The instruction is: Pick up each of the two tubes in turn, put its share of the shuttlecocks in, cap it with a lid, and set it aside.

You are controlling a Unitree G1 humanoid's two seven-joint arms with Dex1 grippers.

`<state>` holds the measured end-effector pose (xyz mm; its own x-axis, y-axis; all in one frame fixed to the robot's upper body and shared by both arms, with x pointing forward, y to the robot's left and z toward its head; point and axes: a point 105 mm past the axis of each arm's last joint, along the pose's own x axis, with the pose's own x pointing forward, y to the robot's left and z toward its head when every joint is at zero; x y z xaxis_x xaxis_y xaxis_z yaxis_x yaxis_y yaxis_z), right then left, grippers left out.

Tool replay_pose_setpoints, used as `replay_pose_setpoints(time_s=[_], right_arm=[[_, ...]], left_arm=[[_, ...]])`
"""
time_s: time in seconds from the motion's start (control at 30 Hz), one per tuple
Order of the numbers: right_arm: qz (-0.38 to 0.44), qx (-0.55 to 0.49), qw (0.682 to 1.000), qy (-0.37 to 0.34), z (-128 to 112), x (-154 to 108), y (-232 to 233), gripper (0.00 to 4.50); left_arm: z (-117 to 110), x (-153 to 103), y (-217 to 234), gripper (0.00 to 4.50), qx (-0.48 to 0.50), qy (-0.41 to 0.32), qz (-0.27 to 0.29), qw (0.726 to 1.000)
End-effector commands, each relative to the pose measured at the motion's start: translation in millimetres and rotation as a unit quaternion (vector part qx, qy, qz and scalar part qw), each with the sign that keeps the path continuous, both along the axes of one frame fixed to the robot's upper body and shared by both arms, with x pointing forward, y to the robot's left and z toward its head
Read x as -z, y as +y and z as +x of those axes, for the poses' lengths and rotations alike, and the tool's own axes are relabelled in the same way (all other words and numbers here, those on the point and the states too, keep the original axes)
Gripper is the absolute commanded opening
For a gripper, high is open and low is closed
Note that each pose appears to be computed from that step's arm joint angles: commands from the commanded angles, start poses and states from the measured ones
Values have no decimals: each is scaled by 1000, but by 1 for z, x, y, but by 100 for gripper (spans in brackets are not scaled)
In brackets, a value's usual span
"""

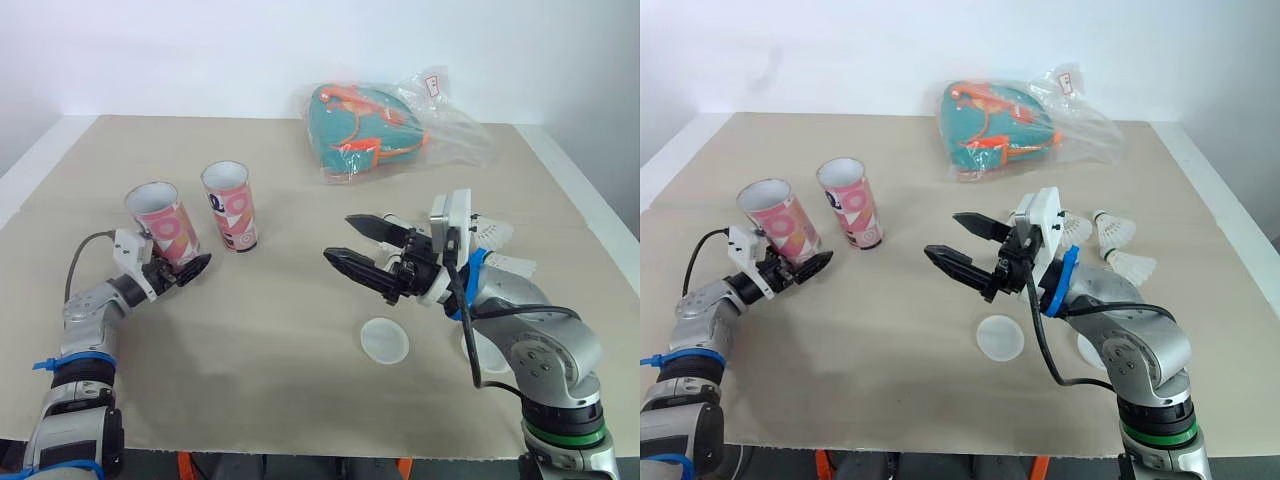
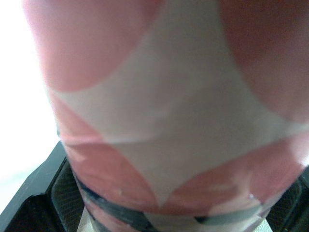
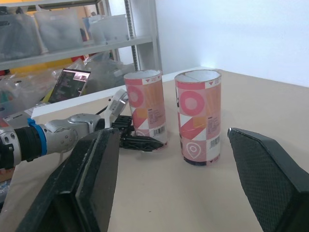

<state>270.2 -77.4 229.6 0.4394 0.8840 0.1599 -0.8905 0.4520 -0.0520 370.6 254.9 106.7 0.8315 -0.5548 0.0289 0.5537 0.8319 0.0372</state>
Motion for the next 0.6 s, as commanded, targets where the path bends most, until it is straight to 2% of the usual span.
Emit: replay_pose_setpoints(time_s=[0.03, 0.13, 0.4, 0.5, 0.6], right_arm=[[4, 2, 1000, -24, -2, -11, -1, 389], [4, -1, 1000, -23, -2, -11, -1, 389], [-4, 0, 1000, -19, -4, -9, -3, 389], [-13, -1, 1000, -11, -8, -6, -8, 389], [-27, 1, 1000, 10, -16, 1, -21, 389]], left_arm=[[2, -4, -2, 395, -1, -7, -1, 1000], [1, -2, -1, 306, -3, -6, 4, 1000], [-13, -3, 2, 306, 5, -17, 23, 1000], [-26, -4, -2, 306, 35, -21, 50, 998], [-50, 0, -14, 306, 108, -15, 110, 988]])
